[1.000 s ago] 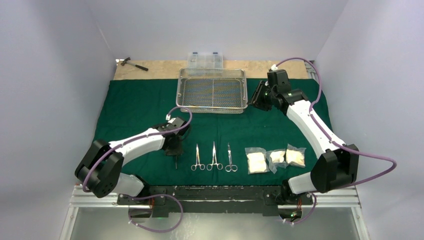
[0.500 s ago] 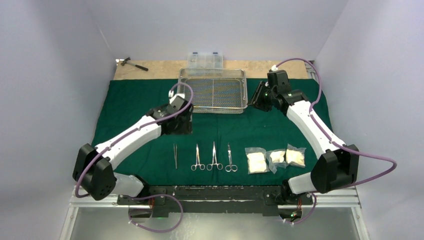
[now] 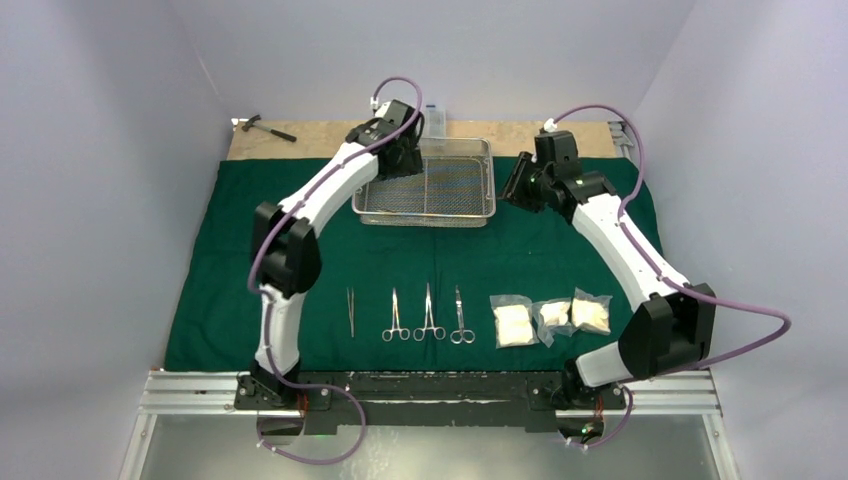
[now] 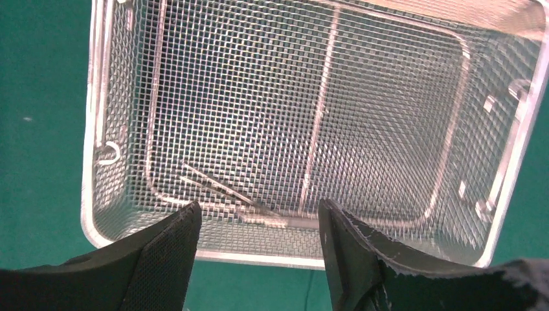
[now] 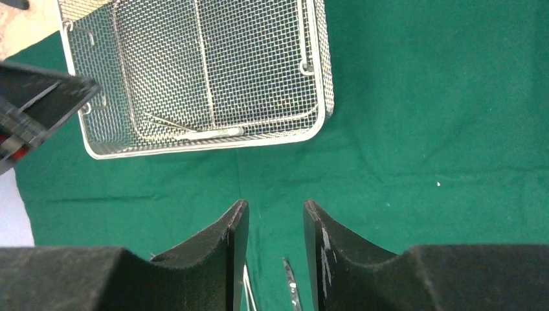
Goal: Open and lay out the surgical kit
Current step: Pick up the medical item from the container.
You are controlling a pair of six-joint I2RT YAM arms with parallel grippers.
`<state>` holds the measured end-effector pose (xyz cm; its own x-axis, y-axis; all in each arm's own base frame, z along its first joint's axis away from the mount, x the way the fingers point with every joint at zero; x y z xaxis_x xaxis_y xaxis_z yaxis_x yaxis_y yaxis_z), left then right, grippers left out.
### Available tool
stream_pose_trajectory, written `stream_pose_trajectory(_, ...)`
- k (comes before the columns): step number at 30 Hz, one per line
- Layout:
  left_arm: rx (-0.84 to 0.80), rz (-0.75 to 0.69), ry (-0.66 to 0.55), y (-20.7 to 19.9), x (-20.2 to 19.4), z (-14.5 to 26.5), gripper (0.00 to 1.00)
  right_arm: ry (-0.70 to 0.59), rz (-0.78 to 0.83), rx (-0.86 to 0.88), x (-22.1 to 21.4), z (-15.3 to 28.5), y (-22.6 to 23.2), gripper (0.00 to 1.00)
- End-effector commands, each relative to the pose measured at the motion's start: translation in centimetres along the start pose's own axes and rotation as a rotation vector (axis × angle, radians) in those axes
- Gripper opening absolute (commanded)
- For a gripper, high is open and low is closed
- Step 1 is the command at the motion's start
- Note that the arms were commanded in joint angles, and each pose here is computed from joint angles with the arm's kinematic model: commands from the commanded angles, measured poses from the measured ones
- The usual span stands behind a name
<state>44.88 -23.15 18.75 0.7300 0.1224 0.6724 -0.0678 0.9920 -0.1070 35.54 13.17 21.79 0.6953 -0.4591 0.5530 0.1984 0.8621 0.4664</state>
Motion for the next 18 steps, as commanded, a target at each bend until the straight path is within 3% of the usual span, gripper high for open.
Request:
stream_pose_trajectory(1,0.067,0.207,0.097,0.2,-0.3,-3.0,0.64,-0.052,0.020,0.000,1.8,-0.6,0.5,0.40)
stream_pose_trajectory(8,0.153,0.361,0.155,0.3,-3.1,-6.9,0.57,-0.005,0.001,0.001,1.2,-2.9,0.6,0.39)
stream_pose_trajectory(18,0.292,0.481,0.226,2.2,-5.5,-9.9,0.58,0.047,-0.001,-0.025,0.5,-5.5,0.1,0.38)
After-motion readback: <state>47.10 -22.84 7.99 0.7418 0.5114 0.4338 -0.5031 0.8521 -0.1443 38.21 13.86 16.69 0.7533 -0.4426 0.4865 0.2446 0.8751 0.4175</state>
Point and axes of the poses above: each gripper's point midway between its finger pads, its own z axis back along the fingers, its own y axis along the line the jaws close on, x = y × z, the point moved 2 cm from there along z, back along the fingers, and after that the axes turned 4 degrees about -z, right-handed, at the moved point
